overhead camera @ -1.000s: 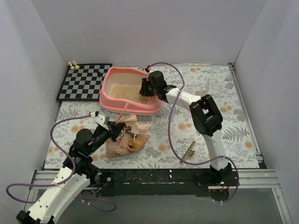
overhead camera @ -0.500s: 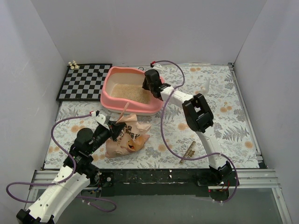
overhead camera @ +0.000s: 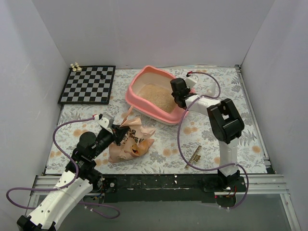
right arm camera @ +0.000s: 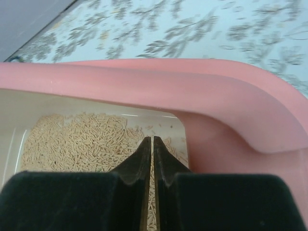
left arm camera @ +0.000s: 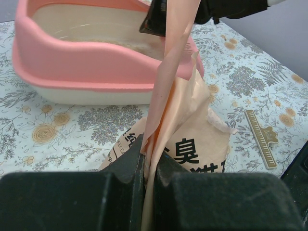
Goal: Fill the litter box with clean litter
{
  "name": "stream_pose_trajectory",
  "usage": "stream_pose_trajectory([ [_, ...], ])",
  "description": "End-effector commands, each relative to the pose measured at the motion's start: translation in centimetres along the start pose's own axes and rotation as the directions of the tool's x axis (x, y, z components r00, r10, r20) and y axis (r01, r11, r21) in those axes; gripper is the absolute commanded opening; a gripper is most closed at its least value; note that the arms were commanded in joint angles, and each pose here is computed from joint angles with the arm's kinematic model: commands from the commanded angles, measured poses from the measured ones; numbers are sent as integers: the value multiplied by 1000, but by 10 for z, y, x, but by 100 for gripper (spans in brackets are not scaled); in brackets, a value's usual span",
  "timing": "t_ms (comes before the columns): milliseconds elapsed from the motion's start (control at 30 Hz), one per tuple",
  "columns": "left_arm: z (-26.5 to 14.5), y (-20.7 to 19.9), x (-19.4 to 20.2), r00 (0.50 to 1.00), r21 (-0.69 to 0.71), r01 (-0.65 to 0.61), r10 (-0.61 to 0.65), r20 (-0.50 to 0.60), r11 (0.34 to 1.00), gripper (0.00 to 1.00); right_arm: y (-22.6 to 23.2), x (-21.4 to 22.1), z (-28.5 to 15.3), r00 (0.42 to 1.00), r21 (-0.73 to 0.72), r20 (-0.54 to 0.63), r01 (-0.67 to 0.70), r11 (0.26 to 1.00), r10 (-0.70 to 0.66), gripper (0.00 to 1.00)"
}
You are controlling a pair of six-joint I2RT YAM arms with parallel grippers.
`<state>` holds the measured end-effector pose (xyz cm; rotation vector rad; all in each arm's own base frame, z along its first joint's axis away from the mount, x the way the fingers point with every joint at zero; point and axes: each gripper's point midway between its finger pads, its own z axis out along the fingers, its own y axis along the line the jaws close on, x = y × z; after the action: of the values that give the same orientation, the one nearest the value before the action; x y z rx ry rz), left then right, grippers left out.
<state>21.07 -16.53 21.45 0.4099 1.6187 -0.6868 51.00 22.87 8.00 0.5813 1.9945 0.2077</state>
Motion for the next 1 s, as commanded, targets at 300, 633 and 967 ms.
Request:
stream_pose_trajectory([
  [300,-1,-12,-26,996,56,-33,28,84,998,0,-39,-66,-70,984,-19,65,169,985,-167,24],
  [633,0,-37,-32,997,194,-59,47,65,979,0,7,-91,-215,883,-578,151,443,685,-444,51],
  [967,22,-106,-91,967,592,-251,222,124,766,0,-37,-58,-278,866,-680,107,422,599,-489,53],
])
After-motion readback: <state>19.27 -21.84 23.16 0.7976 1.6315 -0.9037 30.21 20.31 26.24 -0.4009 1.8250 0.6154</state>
